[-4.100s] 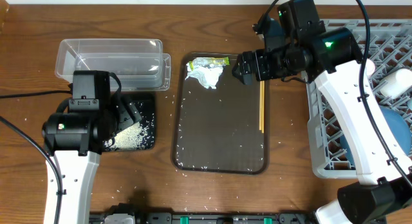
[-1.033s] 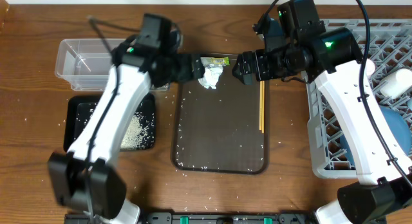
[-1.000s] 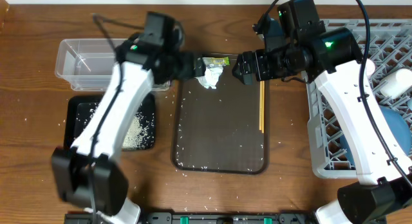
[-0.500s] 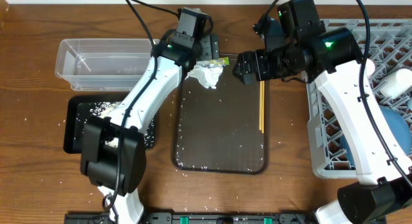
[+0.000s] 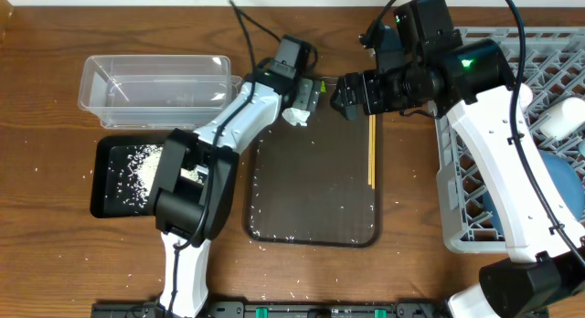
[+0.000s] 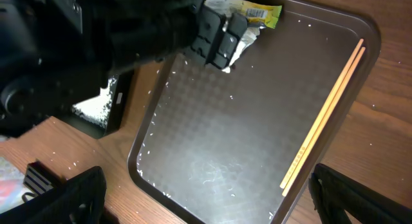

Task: Sort waste into correct bins and load items into the dishwasher rack
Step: 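Reach the left gripper to the white tissue on the brown tray, then grasp the white tissue with the left gripper and lift it, then carry the tissue with the left gripper into the clear plastic container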

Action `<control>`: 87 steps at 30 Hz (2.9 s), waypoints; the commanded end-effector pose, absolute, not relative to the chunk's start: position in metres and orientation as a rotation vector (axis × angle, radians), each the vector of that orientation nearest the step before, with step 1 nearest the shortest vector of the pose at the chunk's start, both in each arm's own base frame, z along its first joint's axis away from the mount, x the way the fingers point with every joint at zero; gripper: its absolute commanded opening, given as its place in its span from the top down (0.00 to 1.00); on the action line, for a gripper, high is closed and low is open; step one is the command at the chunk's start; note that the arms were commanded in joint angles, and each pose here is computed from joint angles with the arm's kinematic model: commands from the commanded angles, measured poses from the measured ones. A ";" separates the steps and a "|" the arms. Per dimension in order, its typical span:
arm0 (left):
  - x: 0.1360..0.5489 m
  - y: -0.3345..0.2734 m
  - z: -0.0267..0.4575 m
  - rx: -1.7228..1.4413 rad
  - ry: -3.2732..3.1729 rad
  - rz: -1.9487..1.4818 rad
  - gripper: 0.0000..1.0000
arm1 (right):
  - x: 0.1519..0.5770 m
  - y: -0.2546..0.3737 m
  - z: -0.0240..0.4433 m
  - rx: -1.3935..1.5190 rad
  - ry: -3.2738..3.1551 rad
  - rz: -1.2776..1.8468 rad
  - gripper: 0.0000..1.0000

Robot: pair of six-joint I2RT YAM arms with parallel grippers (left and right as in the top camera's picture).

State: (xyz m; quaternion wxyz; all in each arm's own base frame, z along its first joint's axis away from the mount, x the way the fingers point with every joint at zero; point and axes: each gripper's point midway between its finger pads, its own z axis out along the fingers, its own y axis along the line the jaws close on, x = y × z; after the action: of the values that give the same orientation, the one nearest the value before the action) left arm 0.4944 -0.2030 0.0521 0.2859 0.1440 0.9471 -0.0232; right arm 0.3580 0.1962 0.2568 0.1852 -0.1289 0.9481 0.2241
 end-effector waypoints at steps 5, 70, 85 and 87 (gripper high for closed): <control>0.496 -0.206 0.061 0.547 2.478 -0.016 0.07 | 0.356 0.200 0.259 -0.392 2.661 0.632 0.01; 0.504 -0.192 0.206 0.210 2.221 -0.200 0.94 | 0.356 0.200 0.259 -0.392 2.661 0.632 0.01; 0.493 -0.181 0.213 0.077 2.281 -0.401 0.29 | 0.356 0.199 0.259 -0.392 2.661 0.632 0.01; 0.496 -0.187 0.200 0.086 2.299 -0.402 0.29 | 0.356 0.199 0.259 -0.392 2.661 0.632 0.01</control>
State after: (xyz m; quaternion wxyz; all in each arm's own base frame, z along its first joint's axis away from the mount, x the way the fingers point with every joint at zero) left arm 0.4961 -0.1716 0.2214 0.4173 0.0235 0.8981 -0.1366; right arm 0.3581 0.1961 0.2568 0.1852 -0.1288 0.9481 0.2239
